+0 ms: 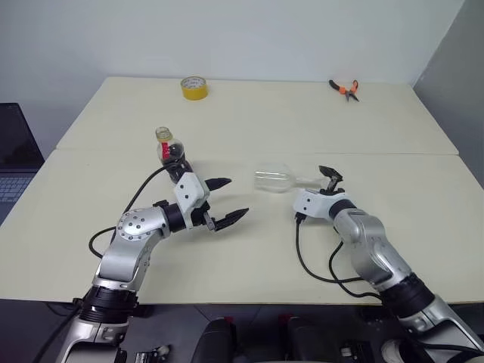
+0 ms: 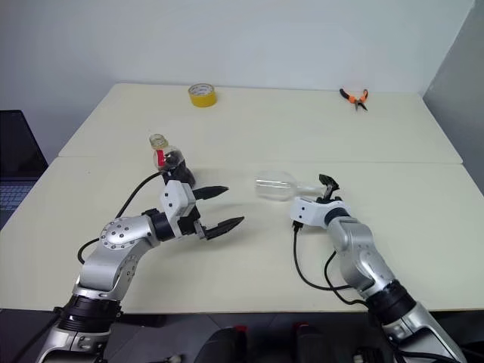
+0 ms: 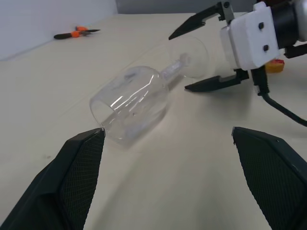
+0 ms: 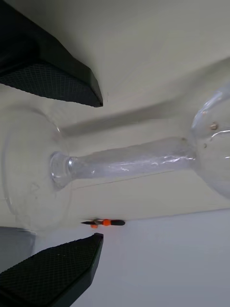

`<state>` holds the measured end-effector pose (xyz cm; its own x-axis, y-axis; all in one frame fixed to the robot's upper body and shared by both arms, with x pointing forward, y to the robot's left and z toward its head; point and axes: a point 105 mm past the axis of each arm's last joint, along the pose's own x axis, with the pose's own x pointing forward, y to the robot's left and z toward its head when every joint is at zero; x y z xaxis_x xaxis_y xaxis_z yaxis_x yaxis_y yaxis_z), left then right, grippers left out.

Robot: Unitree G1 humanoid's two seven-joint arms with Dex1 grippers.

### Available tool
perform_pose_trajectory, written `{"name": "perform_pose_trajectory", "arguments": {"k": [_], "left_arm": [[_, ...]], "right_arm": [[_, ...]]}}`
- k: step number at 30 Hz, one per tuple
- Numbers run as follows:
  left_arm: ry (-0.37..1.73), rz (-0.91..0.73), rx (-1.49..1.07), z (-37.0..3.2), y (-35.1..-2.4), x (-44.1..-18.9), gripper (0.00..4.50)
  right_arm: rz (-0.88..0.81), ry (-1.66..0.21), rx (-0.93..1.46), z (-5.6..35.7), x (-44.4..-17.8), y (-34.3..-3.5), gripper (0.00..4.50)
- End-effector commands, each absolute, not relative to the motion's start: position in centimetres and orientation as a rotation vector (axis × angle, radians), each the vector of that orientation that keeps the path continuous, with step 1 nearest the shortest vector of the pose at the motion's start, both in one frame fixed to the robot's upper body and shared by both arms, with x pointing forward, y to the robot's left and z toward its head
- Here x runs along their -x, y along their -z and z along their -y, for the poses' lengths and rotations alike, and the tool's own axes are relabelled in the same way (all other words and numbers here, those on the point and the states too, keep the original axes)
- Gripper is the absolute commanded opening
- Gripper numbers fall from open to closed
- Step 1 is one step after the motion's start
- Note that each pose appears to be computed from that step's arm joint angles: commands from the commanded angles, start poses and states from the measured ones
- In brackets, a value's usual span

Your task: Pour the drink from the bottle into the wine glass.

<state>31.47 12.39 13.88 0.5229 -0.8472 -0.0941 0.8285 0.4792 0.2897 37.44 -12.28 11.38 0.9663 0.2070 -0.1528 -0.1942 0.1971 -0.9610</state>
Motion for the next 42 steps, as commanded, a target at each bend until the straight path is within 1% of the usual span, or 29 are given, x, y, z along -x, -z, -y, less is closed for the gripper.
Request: {"name": "perform_pose_trajectory", "arguments": {"k": [1,3,7,12,15,18,21,24,26,28,30,33,36,42], "left_arm": [[1.024,0.104,-0.333,-12.2,-14.8,-31.9,4.5],[1.022,0.108,-0.335,-12.2,-14.8,-32.1,4.5],[1.017,0.115,-0.329,-12.2,-14.9,-32.4,4.5],[1.014,0.113,-0.32,-12.2,-15.0,-32.5,4.5],[1.004,0.107,-0.315,-12.4,-14.9,-32.4,4.5],[0.971,0.106,-0.302,-13.0,-15.0,-32.3,4.5],[0.941,0.114,-0.277,-14.2,-15.0,-32.0,4.5],[0.944,0.129,-0.254,-15.1,-15.3,-31.3,4.5],[0.954,0.121,-0.229,-15.6,-15.5,-31.0,4.5],[0.981,0.107,-0.21,-15.8,-16.1,-30.6,4.5],[1.007,0.104,-0.189,-16.0,-16.7,-30.1,4.5],[1.037,0.083,-0.181,-16.2,-17.2,-29.4,4.5],[1.059,0.072,-0.183,-16.0,-17.7,-28.7,4.5],[1.089,0.071,-0.18,-15.6,-18.3,-28.1,4.5]], "right_arm": [[0.061,-0.243,1.374,11.9,-38.4,-12.4,4.12],[0.064,-0.243,1.378,11.6,-38.7,-12.2,3.57],[0.065,-0.233,1.384,11.3,-39.4,-11.8,2.12],[0.108,-0.185,1.345,11.0,-39.7,-13.0,0.35],[0.133,-0.164,1.309,11.1,-39.4,-13.9,0.34],[0.172,-0.17,1.177,10.7,-38.6,-15.2,0.34],[0.255,-0.292,0.89,8.4,-37.2,-15.8,0.34],[0.251,-0.465,0.562,6.3,-35.8,-15.0,0.34],[0.257,-0.495,0.451,5.7,-35.5,-14.8,0.34],[0.244,-0.616,0.281,4.0,-34.5,-13.8,0.34],[0.239,-0.697,0.145,2.7,-33.9,-13.1,0.34],[0.225,-0.731,0.066,1.2,-34.4,-12.0,0.34],[0.236,-0.749,0.006,0.2,-35.5,-12.0,0.34],[0.262,-0.773,0.021,-0.5,-36.1,-11.8,0.34]]}}
